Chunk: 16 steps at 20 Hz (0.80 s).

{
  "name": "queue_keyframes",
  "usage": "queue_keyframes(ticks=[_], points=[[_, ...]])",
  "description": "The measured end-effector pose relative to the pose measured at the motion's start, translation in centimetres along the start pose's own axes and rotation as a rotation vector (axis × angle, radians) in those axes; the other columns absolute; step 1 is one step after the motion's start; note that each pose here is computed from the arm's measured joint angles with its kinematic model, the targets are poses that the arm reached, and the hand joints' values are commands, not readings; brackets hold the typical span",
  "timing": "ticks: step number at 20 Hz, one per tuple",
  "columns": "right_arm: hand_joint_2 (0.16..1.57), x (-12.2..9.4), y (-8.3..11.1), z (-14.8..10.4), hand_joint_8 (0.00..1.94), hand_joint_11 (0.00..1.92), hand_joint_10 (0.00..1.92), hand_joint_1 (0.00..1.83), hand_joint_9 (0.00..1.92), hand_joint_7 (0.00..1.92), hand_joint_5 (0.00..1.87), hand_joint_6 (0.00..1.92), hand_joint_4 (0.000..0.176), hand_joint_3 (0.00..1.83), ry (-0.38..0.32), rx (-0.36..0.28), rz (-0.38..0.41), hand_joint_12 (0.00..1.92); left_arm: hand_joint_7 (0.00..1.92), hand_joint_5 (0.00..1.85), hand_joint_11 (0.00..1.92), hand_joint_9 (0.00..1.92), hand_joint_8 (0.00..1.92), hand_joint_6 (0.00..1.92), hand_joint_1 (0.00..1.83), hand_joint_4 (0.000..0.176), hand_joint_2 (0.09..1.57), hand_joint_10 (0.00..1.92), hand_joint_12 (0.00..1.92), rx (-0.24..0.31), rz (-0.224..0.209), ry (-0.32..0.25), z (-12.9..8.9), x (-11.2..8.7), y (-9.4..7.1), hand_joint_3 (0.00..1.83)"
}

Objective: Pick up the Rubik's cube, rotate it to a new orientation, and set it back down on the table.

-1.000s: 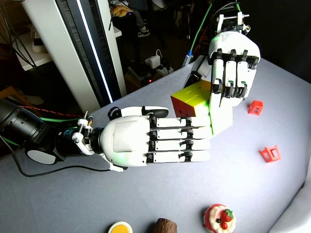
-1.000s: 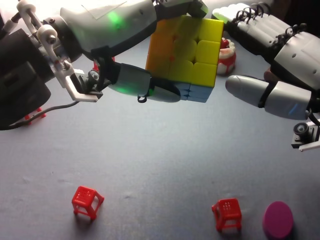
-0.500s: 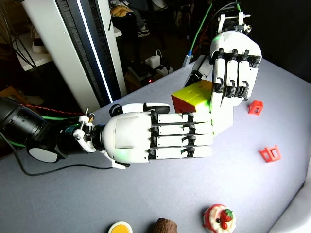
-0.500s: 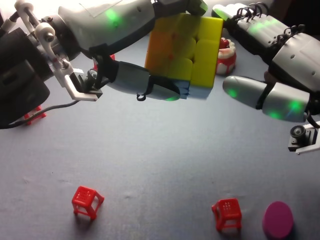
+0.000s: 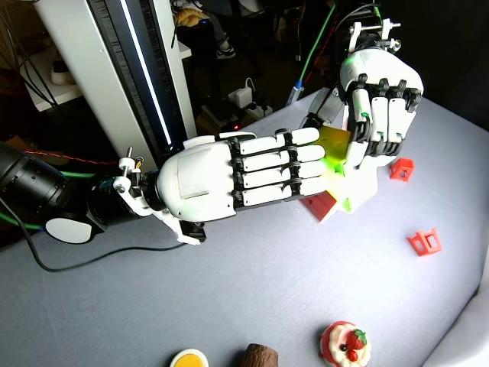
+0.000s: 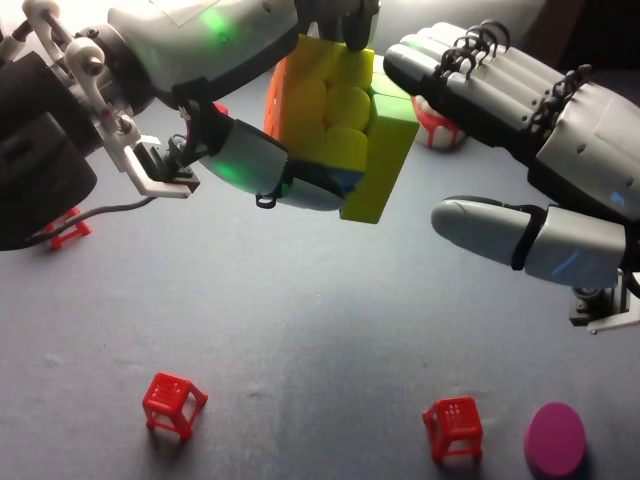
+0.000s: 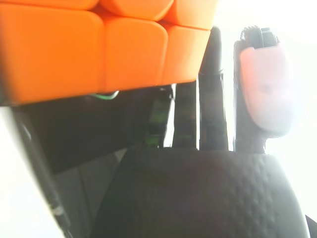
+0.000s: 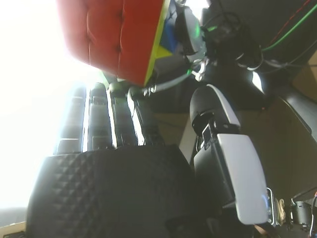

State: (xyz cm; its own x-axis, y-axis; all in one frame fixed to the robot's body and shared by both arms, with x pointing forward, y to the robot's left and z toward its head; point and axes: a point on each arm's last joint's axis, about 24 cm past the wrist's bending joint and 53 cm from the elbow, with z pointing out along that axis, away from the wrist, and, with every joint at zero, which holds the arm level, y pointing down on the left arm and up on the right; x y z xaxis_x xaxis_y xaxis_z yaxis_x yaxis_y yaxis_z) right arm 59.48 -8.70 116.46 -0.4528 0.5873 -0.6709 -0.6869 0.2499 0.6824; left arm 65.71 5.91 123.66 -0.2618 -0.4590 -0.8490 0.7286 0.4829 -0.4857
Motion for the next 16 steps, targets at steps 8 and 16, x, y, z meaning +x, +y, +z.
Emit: queue_keyframes(ticks=[8,16], points=[[1.39,2.4,0.6,-1.1,0.00,0.00,0.01,0.00,0.01,0.00,0.00,0.00,0.000,0.01,0.060,0.001,0.026,0.00,0.63,0.58,1.38,1.24,1.79,1.70,1.14,0.000,1.06,1.92,1.92,-0.004,-0.009,-0.021,0.0,-0.5,0.1,0.62],[1.37,4.5,-0.2,-2.8,0.00,0.00,0.00,0.00,0.01,0.00,0.00,0.00,0.000,0.00,0.125,0.040,0.037,0.00,1.30,0.76,1.58,1.48,1.92,1.55,1.09,0.000,0.89,1.92,1.92,-0.009,-0.014,-0.034,-0.1,-0.8,0.4,0.76]])
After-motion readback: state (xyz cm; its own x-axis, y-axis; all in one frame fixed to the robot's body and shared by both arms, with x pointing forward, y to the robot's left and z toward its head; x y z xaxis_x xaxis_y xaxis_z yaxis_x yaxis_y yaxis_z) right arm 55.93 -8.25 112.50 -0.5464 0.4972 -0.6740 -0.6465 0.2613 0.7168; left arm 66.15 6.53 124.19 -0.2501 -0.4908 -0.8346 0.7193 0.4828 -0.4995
